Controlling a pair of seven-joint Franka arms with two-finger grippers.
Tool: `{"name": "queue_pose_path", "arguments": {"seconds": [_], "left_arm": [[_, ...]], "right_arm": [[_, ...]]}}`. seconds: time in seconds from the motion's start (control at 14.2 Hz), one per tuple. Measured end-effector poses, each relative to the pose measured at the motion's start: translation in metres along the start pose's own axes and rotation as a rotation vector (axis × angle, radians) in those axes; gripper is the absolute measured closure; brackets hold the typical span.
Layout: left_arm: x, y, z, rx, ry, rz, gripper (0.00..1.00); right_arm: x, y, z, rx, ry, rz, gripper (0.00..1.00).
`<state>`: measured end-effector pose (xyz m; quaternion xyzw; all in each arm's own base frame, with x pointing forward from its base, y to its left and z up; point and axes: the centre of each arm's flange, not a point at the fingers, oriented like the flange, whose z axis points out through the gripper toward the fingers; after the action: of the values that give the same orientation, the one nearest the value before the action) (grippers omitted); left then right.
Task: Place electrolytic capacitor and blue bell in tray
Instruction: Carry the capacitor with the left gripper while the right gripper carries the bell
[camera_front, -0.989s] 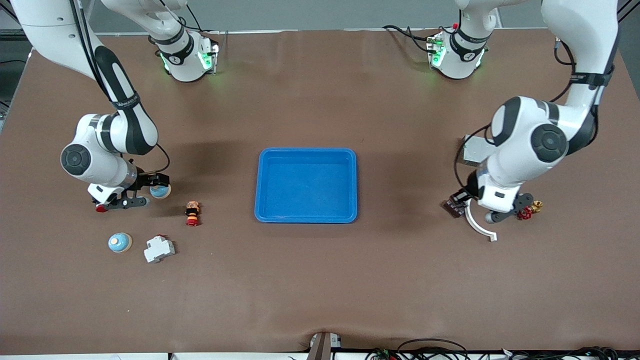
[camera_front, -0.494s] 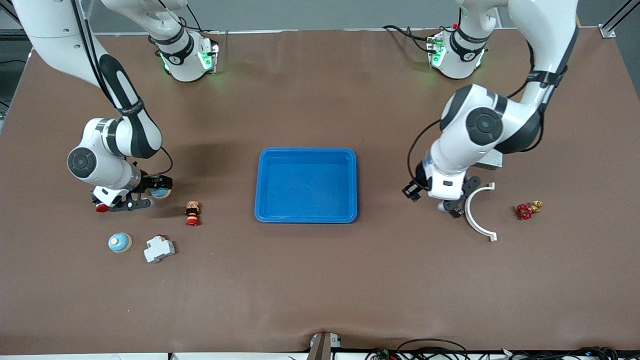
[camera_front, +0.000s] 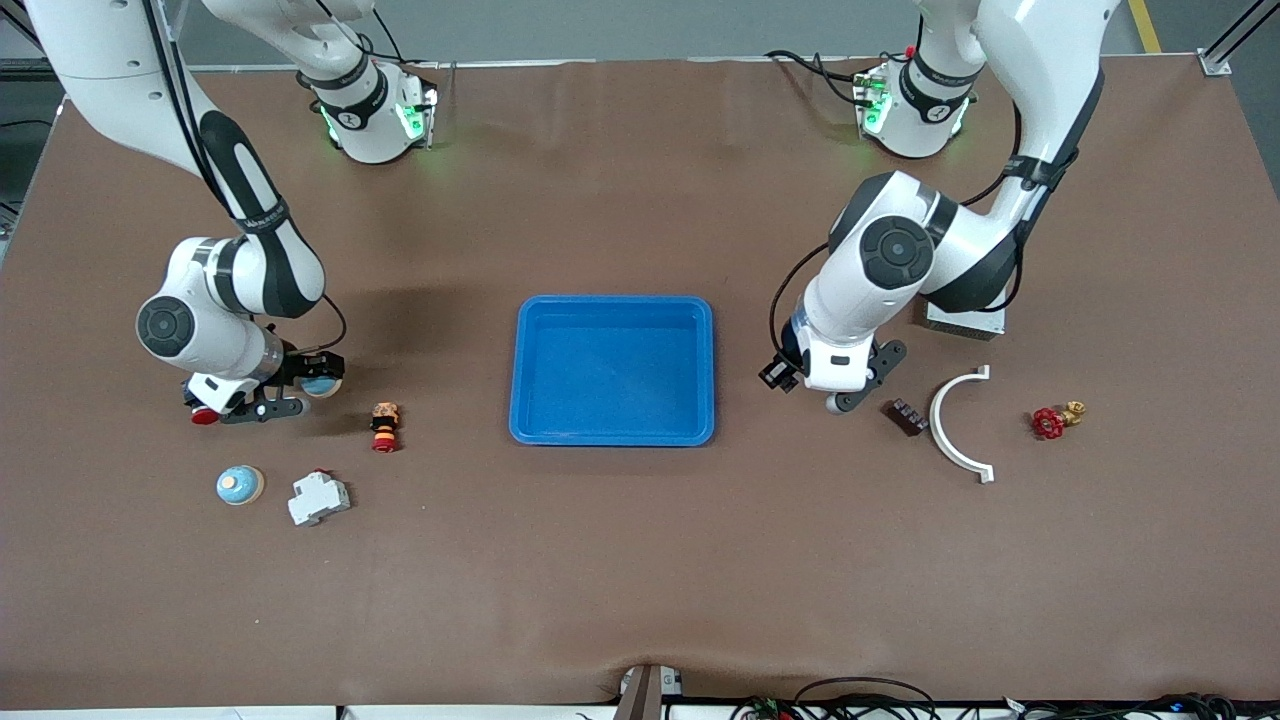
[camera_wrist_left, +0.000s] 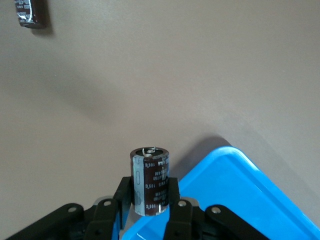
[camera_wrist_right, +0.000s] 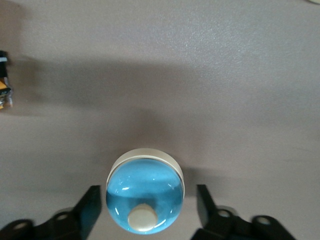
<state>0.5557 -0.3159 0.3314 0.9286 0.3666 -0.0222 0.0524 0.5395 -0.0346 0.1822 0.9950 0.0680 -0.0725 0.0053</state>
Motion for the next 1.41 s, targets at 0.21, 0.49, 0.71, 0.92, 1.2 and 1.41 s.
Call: {"name": "queue_pose_path", "arguments": {"seconds": [0.21, 0.49, 0.71, 0.92, 1.2, 1.41], "left_arm": [[-0.008, 0.003, 0.011, 0.017, 0.013, -0.008, 0.66], [-0.016, 0.010, 0.022, 0.024, -0.003, 0.000, 0.66], [-0.018, 0.013, 0.030, 0.027, -0.013, -0.007, 0.66], [-0.016, 0.013, 0.033, 0.031, -0.003, 0.003, 0.66], [-0.015, 0.013, 0.037, 0.037, -0.004, 0.005, 0.66], [-0.015, 0.015, 0.040, 0.032, -0.007, 0.003, 0.66]], "right_arm": [[0.000, 0.000, 0.000, 0.000, 0.001, -0.015, 0.37], [0.000, -0.001, 0.000, 0.002, -0.005, -0.041, 0.37], [-0.001, -0.011, -0.008, 0.043, -0.046, -0.026, 0.37], [-0.004, -0.040, -0.033, 0.131, -0.085, 0.018, 0.37], [-0.006, -0.094, -0.064, 0.133, -0.104, 0.129, 0.37], [-0.009, -0.161, -0.078, 0.143, -0.109, 0.235, 0.37]]}}
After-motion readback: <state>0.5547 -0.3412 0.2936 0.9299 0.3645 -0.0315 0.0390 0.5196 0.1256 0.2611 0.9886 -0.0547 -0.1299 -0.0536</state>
